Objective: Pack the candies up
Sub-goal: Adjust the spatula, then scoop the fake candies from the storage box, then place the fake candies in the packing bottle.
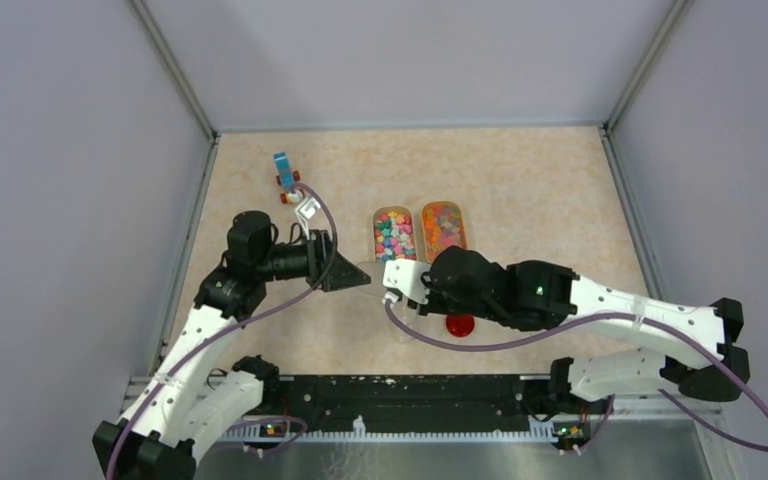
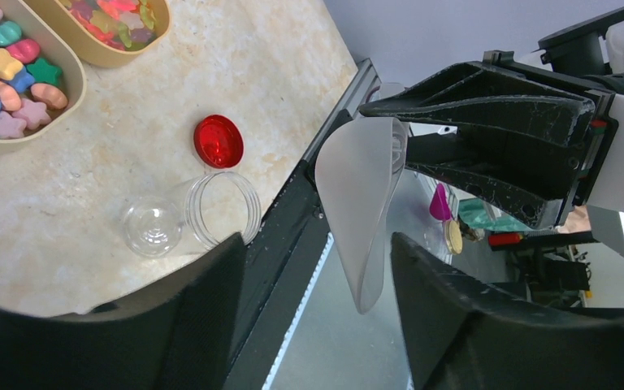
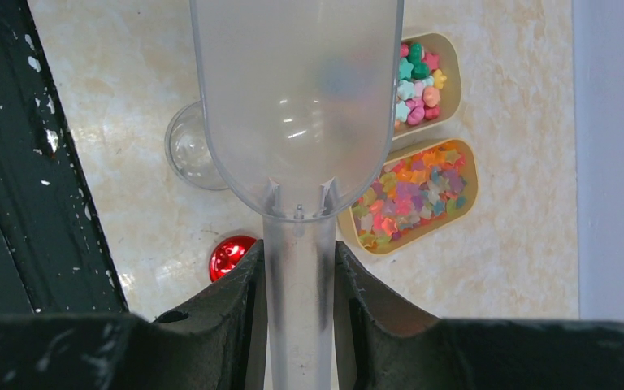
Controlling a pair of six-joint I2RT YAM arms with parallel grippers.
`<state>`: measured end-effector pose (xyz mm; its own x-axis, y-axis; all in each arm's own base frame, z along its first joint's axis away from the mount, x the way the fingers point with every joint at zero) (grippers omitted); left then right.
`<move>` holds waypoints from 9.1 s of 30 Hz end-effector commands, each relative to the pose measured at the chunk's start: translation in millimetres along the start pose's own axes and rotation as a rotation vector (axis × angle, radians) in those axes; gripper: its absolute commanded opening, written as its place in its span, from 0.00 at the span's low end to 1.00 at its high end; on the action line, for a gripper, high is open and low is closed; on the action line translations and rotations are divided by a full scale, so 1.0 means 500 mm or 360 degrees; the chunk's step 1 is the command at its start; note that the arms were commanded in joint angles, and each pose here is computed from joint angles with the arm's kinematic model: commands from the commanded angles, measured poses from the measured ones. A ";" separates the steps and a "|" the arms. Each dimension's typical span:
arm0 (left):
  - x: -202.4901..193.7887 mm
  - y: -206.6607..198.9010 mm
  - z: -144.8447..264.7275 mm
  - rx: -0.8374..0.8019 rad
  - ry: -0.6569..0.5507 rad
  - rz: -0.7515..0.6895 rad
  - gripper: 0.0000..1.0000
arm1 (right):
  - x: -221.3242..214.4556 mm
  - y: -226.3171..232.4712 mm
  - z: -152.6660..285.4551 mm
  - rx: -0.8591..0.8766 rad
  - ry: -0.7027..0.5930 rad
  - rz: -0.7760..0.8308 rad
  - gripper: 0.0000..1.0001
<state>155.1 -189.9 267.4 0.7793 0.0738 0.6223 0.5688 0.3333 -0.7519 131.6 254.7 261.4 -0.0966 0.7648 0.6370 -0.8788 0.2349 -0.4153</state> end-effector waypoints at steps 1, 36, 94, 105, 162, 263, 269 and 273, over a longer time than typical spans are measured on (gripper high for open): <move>0.006 -0.013 0.004 -0.0058 -0.0028 -0.0089 0.66 | 0.044 -0.015 0.023 -0.0040 -0.0105 0.0002 0.00; -0.015 -0.053 0.022 -0.0194 -0.0028 -0.0058 0.00 | 0.064 0.023 0.057 0.0108 -0.0448 -0.0058 0.40; 0.036 -0.042 0.049 0.0190 -0.0246 -0.0272 0.99 | 0.005 -0.027 0.037 -0.0182 -0.0317 -0.0426 0.00; 0.038 -0.001 0.057 0.0342 -0.0304 -0.0491 0.99 | -0.077 -0.102 0.020 -0.0333 0.0081 -0.0857 0.00; -0.042 0.034 0.053 0.0331 -0.0274 -0.0565 0.99 | -0.275 -0.180 -0.211 -0.0325 0.1255 -0.1501 0.00; -0.003 0.047 0.051 0.0468 -0.0301 -0.0616 0.99 | -0.177 -0.163 -0.063 -0.0338 -0.0070 -0.1166 0.00; -0.004 0.077 0.046 0.0538 -0.0334 -0.0598 0.99 | -0.123 -0.127 -0.023 -0.0181 -0.0069 -0.0896 0.00; -0.006 0.077 0.050 0.0549 -0.0352 -0.0601 0.99 | -0.102 -0.103 0.000 -0.0072 -0.0041 -0.0721 0.00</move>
<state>163.1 -155.5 232.7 0.5022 0.0528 0.8631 0.6391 0.6497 -0.4116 194.9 200.0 217.9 0.4087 0.5087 0.7578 -0.7399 0.6708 -0.0513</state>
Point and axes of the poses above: each gripper's point midway between its finger pads, its own z axis back along the fingers, its own y axis along the line the jaws close on, x = y × z, the point moved 3 cm from there along z, back along the fingers, and after that the axes turned 3 degrees about -z, right-handed, at the moved point
